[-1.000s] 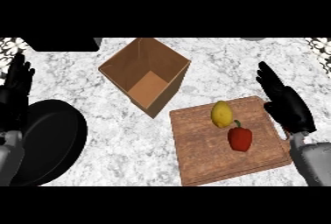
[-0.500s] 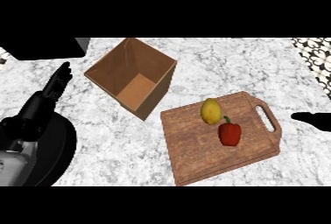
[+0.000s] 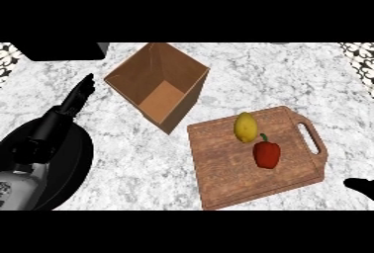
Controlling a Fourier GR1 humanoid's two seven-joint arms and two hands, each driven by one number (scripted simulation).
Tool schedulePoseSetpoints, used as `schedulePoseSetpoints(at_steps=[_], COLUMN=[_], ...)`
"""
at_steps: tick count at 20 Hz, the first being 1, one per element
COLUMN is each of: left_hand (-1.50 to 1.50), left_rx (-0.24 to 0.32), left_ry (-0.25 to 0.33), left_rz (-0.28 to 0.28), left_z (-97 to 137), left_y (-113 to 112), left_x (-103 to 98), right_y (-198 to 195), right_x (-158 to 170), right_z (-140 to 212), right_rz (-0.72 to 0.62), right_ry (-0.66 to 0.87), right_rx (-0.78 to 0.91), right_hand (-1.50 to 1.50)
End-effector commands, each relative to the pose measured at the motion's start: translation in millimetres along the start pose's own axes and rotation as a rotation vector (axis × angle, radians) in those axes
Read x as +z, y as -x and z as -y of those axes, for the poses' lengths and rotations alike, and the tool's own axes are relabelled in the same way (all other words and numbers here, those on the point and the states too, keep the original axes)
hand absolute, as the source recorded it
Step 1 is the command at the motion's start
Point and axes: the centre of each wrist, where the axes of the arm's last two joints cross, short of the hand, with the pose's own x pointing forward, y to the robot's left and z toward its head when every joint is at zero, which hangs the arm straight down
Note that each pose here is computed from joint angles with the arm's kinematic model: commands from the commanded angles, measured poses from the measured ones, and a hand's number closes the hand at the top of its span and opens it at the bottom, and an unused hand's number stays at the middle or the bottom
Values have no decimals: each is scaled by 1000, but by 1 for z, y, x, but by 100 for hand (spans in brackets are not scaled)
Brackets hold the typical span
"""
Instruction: Pick the bell pepper from the cutting board and place it in the cardboard box
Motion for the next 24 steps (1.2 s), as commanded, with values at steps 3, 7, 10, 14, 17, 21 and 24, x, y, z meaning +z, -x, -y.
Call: schedulePoseSetpoints(at_steps=[3, 7, 10, 14, 17, 21, 24], left_hand=[0, 0, 0, 0, 0, 0, 0], left_rx=[-11, -11, 7, -8, -6, -12, 7], left_ry=[39, 51, 63, 64, 53, 46, 50], left_rz=[18, 39, 52, 25, 47, 38, 18], left_z=[12, 3, 13, 20, 20, 15, 16], left_y=[5, -1, -9, -1, -4, -3, -1], left_x=[-3, -12, -18, -13, -18, -16, -7], right_y=[-34, -61, -71, -102, -112, -126, -134], right_x=[6, 4, -1, 2, -10, -22, -15], right_z=[7, -2, -18, -32, -54, -75, -86], right_rz=[-87, -130, -185, -228, -269, -320, -332], right_ry=[-263, -379, -440, -494, -541, -561, -596], right_rx=[251, 335, 401, 469, 470, 460, 454], right_hand=[-150, -150, -150, -150, -150, -150, -150])
